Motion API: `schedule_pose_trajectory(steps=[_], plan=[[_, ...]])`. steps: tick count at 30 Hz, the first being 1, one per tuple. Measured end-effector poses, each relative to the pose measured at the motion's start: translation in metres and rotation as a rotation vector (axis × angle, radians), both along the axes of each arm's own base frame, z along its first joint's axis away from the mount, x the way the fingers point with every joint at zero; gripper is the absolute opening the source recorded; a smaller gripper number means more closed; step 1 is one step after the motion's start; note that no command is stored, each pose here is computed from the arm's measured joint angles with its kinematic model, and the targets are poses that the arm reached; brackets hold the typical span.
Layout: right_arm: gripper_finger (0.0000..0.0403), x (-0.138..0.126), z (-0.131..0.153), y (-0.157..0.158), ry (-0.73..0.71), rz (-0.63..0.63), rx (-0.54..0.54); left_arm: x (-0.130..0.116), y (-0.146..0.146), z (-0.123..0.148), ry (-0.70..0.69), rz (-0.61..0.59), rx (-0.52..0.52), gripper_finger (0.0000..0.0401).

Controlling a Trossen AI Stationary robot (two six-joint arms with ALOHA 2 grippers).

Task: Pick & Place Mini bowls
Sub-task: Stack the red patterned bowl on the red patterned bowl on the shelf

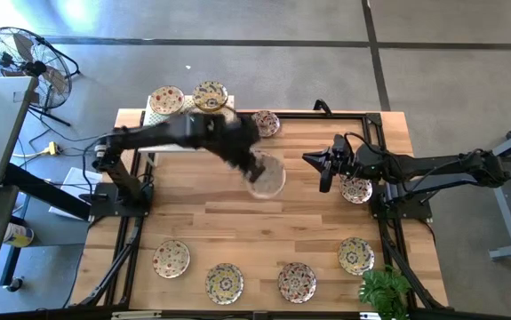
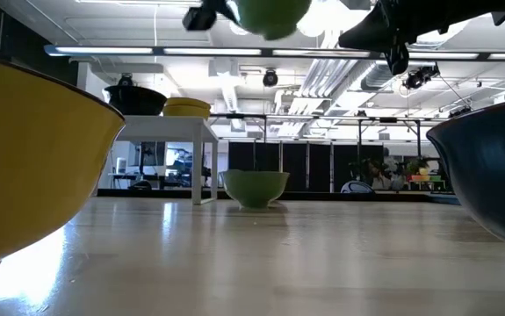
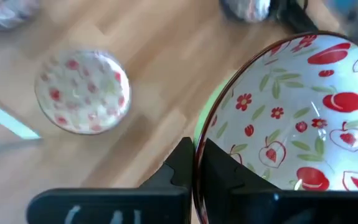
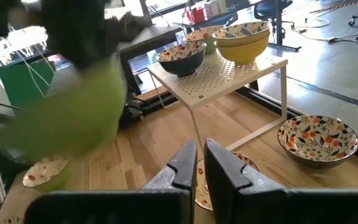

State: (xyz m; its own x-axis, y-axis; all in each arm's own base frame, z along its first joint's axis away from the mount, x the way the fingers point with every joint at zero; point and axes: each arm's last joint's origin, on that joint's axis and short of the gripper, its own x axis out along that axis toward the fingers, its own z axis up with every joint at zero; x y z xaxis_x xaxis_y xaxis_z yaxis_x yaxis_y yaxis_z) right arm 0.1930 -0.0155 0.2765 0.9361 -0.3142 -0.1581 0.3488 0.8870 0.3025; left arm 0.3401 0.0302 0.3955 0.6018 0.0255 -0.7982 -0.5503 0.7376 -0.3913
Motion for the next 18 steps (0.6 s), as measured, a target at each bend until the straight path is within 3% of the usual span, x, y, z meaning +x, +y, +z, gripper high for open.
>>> schedule_pose_trajectory(steps=[2, 5, 7, 10, 13, 15, 18], plan=[[0.0019, 0.0, 0.0, 0.0, 0.0, -0.001, 0.0, -0.018, 0.009, 0.015, 0.041, 0.025, 0.016, 0.0007], [0.0017, 0.0, 0.0, 0.0, -0.003, 0.0, 0.0, -0.025, 0.024, 0.036, -0.036, 0.074, 0.034, 0.0007], [0.0017, 0.0, 0.0, 0.0, -0.003, -0.001, 0.0, -0.038, 0.031, 0.04, 0.026, 0.094, 0.05, 0.0007], [0.0018, 0.0, 0.001, 0.0, -0.006, -0.001, 0.0, -0.046, 0.045, 0.055, -0.024, 0.146, 0.072, 0.0007], [0.002, 0.0, 0.0, 0.0, 0.0, 0.0, 0.0, -0.067, 0.056, 0.061, 0.039, 0.193, 0.066, 0.0007], [0.002, 0.0, 0.0, 0.0, -0.002, 0.0, 0.0, -0.076, 0.067, 0.07, 0.001, 0.248, 0.069, 0.0007], [0.0019, 0.0, 0.0, 0.0, 0.0, 0.0, 0.0, -0.102, 0.08, 0.074, 0.055, 0.341, 0.048, 0.0007]])
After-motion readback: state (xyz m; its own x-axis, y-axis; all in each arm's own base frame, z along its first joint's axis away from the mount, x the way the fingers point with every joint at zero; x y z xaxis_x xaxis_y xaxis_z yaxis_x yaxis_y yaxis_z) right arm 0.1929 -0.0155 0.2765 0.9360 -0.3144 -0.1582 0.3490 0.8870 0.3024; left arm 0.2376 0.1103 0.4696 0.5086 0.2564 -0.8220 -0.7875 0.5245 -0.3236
